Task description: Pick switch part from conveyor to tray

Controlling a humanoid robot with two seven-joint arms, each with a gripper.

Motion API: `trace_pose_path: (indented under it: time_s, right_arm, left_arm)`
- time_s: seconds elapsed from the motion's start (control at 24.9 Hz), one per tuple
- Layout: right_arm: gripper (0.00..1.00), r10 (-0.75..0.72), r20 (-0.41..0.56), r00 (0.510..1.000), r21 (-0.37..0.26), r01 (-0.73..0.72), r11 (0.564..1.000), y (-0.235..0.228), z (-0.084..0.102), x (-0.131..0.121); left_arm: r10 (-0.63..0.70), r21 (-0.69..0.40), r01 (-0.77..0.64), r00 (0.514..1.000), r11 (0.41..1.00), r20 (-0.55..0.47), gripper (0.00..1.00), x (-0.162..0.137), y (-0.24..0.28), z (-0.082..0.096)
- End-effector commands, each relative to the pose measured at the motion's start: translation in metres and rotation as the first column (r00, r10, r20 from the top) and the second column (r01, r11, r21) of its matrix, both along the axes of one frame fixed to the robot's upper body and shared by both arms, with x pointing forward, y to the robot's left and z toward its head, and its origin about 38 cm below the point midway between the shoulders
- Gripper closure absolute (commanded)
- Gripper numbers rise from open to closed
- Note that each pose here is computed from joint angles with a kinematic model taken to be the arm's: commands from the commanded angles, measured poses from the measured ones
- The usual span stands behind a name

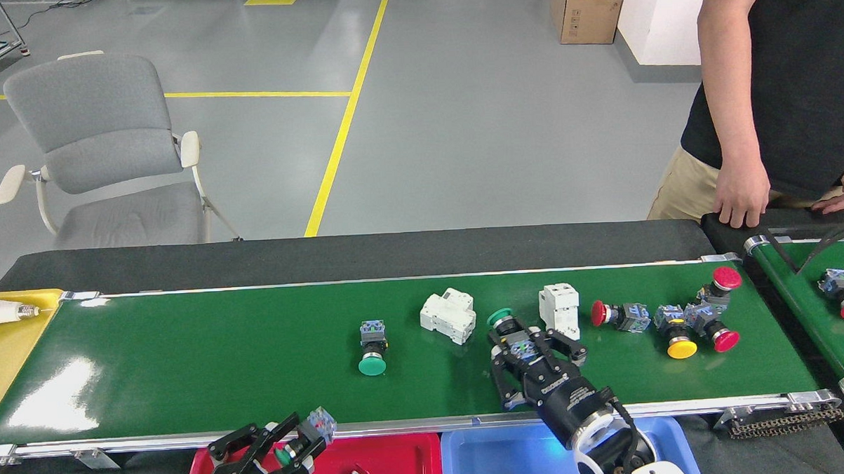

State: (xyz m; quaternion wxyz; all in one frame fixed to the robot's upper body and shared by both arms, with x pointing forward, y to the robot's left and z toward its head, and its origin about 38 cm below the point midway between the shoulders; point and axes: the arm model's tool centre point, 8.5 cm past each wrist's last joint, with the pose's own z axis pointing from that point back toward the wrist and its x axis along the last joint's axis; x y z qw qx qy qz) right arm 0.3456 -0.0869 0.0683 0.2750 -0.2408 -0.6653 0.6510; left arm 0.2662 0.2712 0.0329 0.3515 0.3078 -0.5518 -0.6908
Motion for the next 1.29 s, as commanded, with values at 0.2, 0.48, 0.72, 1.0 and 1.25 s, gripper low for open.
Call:
trace_pose_path:
  time_s: [0.2,0.48,0.72,1.0,1.25]
  right_arm:
    - [0.0,0.261,-0.012,0.965,-0.02,-0.261,0.965,0.079,-0.01,-0.042]
    - [0.0,0.099,0.012,0.995,0.046,-0.099,0.994,0.05,0.008,-0.025]
    - [0.01,-0.594,-0.058,0.802,0.113,0.597,0.795,-0.106,-0.028,-0.056]
    - [0.01,-0.712,-0.078,0.697,0.042,0.716,0.697,-0.136,-0.033,-0.052]
    - [0.01,-0.669,-0.072,0.74,0.017,0.671,0.741,-0.105,-0.015,0.014]
  left_arm:
    - [0.477,-0.03,-0.476,0.875,0.879,0.084,0.0,-0.008,0.079,0.014]
    - [0.498,0.011,-0.5,0.865,0.866,0.065,0.0,-0.022,0.091,0.008]
    - [0.433,0.006,-0.434,0.9,0.901,0.054,0.0,-0.017,0.075,0.008]
    - [0.32,0.046,-0.325,0.943,0.944,0.094,0.0,0.037,0.04,0.028]
    - [0.334,0.044,-0.336,0.941,0.941,0.047,0.0,0.067,0.041,0.02]
